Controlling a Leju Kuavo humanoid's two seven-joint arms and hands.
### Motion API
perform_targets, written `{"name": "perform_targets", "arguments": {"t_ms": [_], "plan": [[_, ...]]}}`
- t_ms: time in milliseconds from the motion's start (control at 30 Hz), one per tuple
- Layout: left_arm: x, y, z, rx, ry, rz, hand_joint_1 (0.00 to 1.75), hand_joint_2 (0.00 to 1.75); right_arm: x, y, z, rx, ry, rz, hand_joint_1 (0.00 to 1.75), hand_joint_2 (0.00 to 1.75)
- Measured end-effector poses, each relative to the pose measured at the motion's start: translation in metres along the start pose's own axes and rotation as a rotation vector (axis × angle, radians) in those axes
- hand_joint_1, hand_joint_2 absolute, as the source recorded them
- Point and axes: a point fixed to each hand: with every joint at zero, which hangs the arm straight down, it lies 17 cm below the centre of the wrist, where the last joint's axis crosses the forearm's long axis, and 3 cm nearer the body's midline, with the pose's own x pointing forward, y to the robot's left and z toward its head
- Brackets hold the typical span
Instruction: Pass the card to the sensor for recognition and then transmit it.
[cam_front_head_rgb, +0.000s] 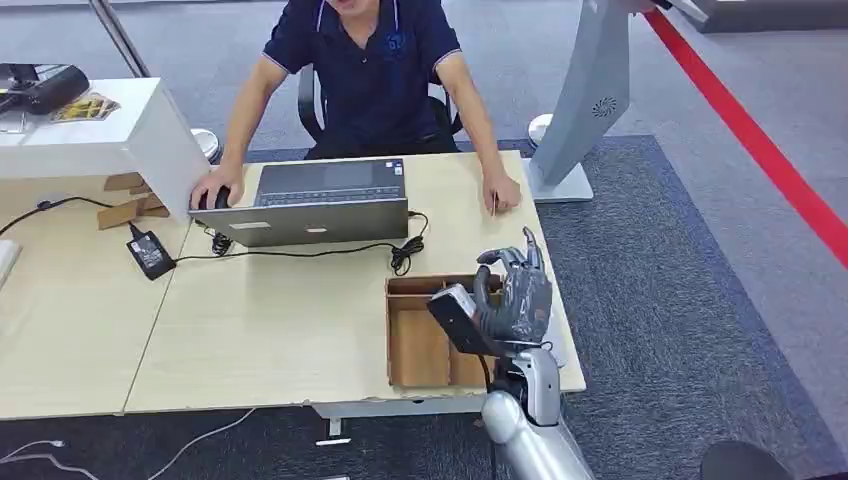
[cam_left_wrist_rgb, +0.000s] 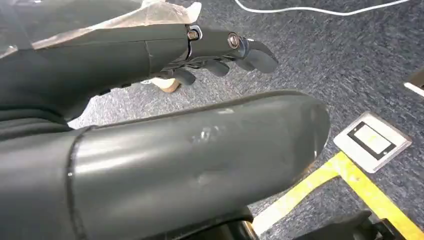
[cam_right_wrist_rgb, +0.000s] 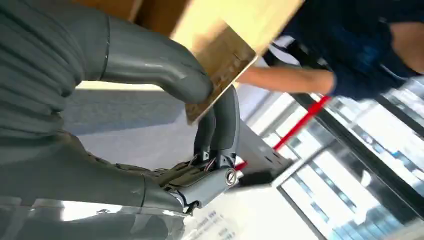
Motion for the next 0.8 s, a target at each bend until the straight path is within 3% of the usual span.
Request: {"name": "perform_targets", "arguments": {"t_ms": [100, 233, 367, 567, 800], "plan": [[-0.003, 0.000, 0.000, 0.001, 0.016, 0.010, 0.00, 0.00, 0.026, -0.042, -0.014, -0.112, -0.069, -0.007, 1.75, 1.75], [-0.006, -0.001, 0.001, 0.003, 0.020, 0.003, 0.00, 0.00, 0.039, -0.136, -0.031, -0.334, -0.050, 0.015, 1.75, 1.75], [-0.007, 0.001, 0.001, 0.010, 0.024, -0.012, 0.00, 0.00, 0.054, -0.215, -0.020, -0.503, -0.076, -0.013, 1.75, 1.75], [-0.009, 0.003, 0.000, 0.018, 0.035, -0.013, 0.00, 0.00, 0.073, -0.256, 0.004, -0.577, -0.156, -0.060, 1.75, 1.75], [-0.012, 0.003, 0.000, 0.018, 0.055, 0.007, 0.00, 0.00, 0.078, -0.258, 0.014, -0.575, -0.189, -0.088, 1.75, 1.75]]}}
